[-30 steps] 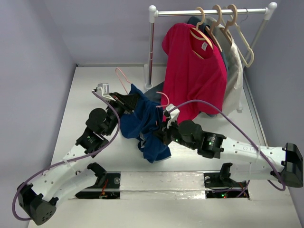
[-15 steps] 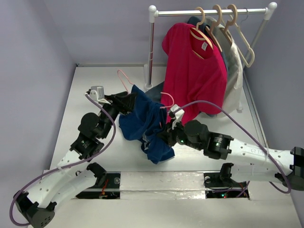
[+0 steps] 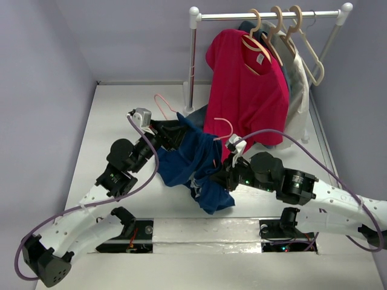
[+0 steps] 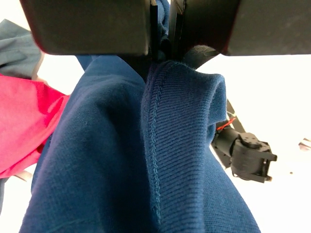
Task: Place the t-shirt on the hanger
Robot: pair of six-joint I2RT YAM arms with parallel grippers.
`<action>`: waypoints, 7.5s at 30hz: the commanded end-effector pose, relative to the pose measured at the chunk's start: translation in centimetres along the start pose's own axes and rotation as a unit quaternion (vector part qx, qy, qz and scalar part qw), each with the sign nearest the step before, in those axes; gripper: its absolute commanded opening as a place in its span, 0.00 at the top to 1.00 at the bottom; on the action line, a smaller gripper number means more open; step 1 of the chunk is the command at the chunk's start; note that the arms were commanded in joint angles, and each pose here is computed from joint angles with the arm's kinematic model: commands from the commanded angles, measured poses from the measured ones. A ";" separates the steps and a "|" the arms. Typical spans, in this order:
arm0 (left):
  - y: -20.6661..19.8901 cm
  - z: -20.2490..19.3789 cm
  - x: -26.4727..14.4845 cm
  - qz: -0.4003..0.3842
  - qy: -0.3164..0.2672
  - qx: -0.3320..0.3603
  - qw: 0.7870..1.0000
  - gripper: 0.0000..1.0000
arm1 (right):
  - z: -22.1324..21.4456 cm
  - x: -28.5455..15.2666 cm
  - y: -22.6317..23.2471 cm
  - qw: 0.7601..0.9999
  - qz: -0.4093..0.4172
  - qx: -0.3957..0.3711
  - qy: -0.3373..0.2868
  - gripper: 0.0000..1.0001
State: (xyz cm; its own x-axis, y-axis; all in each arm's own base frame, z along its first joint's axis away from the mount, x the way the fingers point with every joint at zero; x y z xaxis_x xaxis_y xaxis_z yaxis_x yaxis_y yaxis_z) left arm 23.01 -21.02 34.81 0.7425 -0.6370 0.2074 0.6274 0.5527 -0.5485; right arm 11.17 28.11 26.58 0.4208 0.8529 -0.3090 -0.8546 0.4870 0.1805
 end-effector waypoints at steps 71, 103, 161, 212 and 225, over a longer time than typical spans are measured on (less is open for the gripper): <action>0.3 2.2 -3.1 0.028 -0.096 -0.272 0.957 0.44 | 5.9 1.3 -4.1 0.987 -0.151 -0.044 -0.023 1.00; 0.1 -0.8 1.5 -0.022 -0.152 -0.375 0.914 0.57 | 3.0 3.8 -2.9 0.994 -0.098 -0.045 -0.004 1.00; -2.1 0.1 -2.5 -0.088 -0.136 -0.429 0.889 1.00 | 6.6 4.8 -3.6 0.993 0.060 0.029 -0.102 0.76; -1.0 -2.0 -3.5 -0.109 -0.125 -0.505 0.847 1.00 | 9.8 6.4 -11.6 0.996 -0.041 0.078 -0.031 0.44; 0.9 -2.4 -3.3 -0.074 -0.143 -0.520 0.839 1.00 | 0.5 0.9 -6.9 0.997 -0.071 0.034 0.025 0.27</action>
State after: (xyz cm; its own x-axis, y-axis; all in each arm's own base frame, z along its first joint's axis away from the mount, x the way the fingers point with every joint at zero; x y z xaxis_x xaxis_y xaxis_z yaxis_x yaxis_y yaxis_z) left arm 21.02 -20.79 28.97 0.8151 -0.4656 0.3447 0.2156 -0.3084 -0.9265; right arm 19.64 26.69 28.15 0.4932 0.8113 -0.3138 -0.7744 0.5738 0.2666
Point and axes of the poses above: each gripper's point midway between its finger pads, its own x axis out along the fingers, its own y axis along the line the jaws close on, z = x × y, the point moved 2 cm from there along -x, back along the fingers, and after that the axes turned 11 degrees about -x, right-handed, at the moved point
